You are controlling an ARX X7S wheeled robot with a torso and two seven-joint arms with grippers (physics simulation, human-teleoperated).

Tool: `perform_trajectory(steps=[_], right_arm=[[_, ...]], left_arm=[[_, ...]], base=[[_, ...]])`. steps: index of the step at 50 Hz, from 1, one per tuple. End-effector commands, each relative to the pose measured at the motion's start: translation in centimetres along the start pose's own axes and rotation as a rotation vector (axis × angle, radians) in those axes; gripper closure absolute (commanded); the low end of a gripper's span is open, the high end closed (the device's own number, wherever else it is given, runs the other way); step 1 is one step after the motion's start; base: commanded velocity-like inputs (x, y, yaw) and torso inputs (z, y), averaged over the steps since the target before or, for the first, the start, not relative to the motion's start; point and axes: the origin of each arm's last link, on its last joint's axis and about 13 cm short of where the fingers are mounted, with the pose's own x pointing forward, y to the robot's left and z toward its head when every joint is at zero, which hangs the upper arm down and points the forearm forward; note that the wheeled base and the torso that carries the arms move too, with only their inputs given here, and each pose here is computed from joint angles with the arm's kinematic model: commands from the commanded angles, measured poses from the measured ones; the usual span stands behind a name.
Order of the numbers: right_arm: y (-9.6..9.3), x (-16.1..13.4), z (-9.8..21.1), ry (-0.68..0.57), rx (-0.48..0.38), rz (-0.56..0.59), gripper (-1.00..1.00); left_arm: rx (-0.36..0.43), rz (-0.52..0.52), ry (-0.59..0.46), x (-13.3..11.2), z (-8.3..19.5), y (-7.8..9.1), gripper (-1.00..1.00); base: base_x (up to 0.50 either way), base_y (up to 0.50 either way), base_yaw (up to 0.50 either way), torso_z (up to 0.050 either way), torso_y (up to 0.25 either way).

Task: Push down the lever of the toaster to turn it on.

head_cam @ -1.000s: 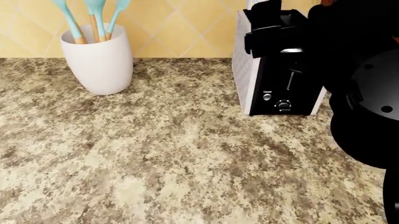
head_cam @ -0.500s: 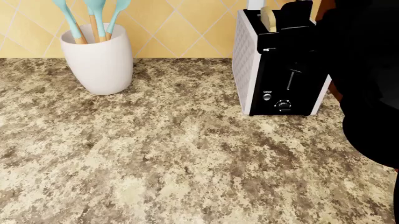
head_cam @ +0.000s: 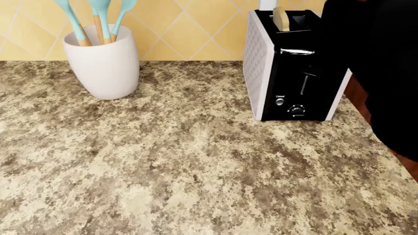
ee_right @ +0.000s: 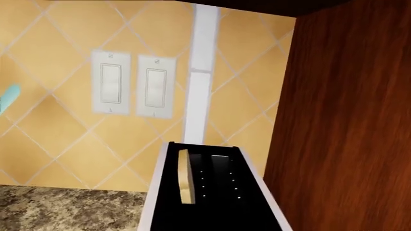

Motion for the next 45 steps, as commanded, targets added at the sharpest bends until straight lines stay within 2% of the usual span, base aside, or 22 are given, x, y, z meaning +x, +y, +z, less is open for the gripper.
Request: perform_trajectory(steps=[1, 15, 45], right_arm=[[-0.4, -0.2, 1.6, 0.088, -0.015, 0.011, 1.00], [-0.8, -1.1, 1.0, 0.172, -0.086, -0.005, 1.00], [-1.5, -2.0, -2.1, 0.241, -0.079, 0.031, 1.00]], left_arm=[[0.000, 0.001, 0.000, 0.0, 0.0, 0.0, -1.00], [0.001, 0.000, 0.003, 0.0, -0.1, 0.0, -1.00], [0.001, -0.004, 0.002, 0.0, 0.0, -0.1, -1.00]], base=[[0.00, 0.00, 0.00, 0.000, 0.000], [0.00, 0.00, 0.00, 0.000, 0.000], [0.00, 0.00, 0.00, 0.000, 0.000]])
